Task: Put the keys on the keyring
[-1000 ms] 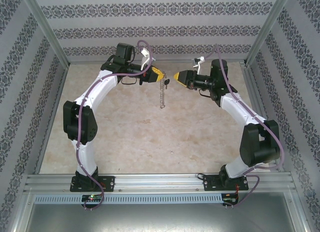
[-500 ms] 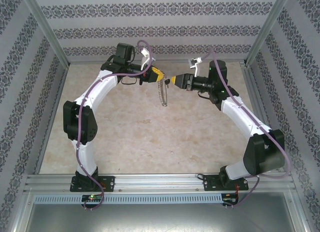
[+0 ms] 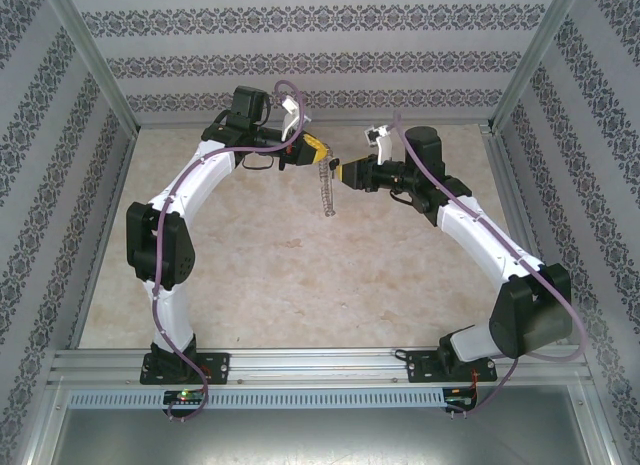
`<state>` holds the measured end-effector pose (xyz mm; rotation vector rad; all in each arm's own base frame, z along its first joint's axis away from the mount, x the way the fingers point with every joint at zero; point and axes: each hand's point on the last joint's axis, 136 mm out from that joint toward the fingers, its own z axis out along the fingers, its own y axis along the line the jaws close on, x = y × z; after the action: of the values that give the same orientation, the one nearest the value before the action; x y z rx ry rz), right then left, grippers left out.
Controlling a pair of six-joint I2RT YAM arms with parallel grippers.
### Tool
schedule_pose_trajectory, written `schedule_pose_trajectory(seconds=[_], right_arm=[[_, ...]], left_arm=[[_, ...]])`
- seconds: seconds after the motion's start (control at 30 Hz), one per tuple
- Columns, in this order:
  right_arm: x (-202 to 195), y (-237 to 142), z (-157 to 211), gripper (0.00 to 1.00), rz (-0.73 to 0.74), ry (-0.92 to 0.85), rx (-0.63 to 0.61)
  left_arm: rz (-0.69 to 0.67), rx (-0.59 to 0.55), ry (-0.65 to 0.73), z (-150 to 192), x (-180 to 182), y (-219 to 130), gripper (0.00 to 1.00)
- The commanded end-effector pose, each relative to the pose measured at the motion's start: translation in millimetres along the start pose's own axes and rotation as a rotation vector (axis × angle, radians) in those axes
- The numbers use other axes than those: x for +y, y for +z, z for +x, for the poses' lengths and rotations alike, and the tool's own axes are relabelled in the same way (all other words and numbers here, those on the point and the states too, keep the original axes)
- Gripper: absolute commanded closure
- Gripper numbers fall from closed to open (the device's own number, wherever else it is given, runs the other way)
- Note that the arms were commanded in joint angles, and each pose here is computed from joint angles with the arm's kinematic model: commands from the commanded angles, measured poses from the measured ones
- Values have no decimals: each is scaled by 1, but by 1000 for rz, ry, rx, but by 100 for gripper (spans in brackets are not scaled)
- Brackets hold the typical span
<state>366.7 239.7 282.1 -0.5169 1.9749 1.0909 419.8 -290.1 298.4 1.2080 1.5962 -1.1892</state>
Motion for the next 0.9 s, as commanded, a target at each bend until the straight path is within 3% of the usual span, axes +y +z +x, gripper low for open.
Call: schedule_pose_trajectory(seconds=[0.0,0.53,0.87], right_arm=[[6,3,-16,60,9,-69,-27],[10,15,-30,61,-12,-112,-29],[4,20,-26,75,2,-119,-8]], left_arm=[[7,-44,69,-26,-15,-12,100],[7,-45,73,-26,-14,-12,100],[7,-44,71,-26,-15,-12,100]])
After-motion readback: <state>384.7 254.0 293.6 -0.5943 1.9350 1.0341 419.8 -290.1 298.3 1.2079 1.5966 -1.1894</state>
